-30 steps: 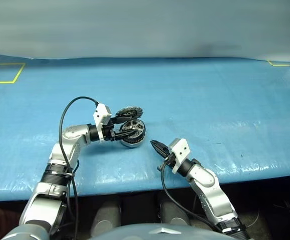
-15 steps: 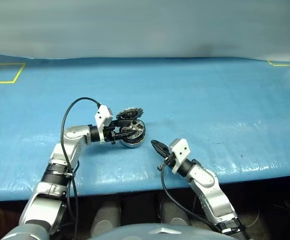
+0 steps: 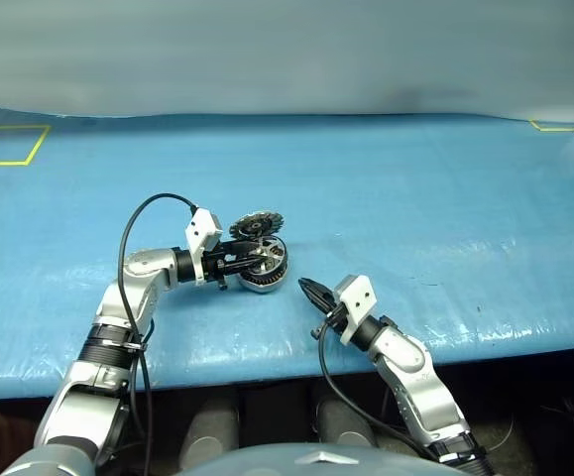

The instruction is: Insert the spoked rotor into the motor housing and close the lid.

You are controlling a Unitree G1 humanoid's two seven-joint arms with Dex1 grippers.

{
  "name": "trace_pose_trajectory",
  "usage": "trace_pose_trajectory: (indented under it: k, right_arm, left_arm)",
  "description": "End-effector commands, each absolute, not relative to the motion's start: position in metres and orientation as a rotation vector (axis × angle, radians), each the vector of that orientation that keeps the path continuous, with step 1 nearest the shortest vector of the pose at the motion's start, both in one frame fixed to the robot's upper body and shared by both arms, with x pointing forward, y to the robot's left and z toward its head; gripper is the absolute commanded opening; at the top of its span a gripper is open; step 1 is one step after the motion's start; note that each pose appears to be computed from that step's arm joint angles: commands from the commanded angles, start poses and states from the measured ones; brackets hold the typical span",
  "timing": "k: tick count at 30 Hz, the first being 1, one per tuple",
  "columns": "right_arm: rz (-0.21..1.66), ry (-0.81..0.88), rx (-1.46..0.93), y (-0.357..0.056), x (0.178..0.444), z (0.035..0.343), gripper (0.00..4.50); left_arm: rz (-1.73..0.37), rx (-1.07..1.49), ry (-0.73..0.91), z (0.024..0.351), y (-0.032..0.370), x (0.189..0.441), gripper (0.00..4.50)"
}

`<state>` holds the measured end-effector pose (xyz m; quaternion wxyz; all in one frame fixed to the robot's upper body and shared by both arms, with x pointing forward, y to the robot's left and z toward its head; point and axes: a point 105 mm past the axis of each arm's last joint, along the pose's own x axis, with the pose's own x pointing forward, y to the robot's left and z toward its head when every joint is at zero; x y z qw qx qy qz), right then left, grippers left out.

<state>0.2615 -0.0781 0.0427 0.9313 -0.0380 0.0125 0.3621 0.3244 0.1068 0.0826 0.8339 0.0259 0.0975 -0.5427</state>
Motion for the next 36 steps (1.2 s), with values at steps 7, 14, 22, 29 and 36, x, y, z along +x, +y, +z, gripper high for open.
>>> trace_pose_trajectory:
  k: [7,14,22,29,36]
  right_arm:
    - [0.74,-0.03,-0.087,-0.0767,0.2638,0.0538,0.0]
    - [0.737,-0.031,-0.086,-0.0769,0.2637,0.0536,0.0]
    - [0.736,-0.025,-0.085,-0.077,0.2631,0.0525,0.0]
    - [0.739,-0.022,-0.086,-0.0765,0.2629,0.0519,0.0]
    - [0.736,-0.023,-0.086,-0.0765,0.263,0.052,0.0]
  left_arm:
    - [-1.151,0.06,0.199,0.0874,0.1081,0.3244,1.4]
    - [-1.14,0.067,0.205,0.0872,0.1088,0.3253,0.37]
    - [-1.131,0.068,0.199,0.0876,0.1086,0.326,0.37]
    - [-1.123,0.082,0.177,0.0909,0.1078,0.3284,0.37]
    - [-1.173,0.16,0.197,0.0874,0.1063,0.3234,0.37]
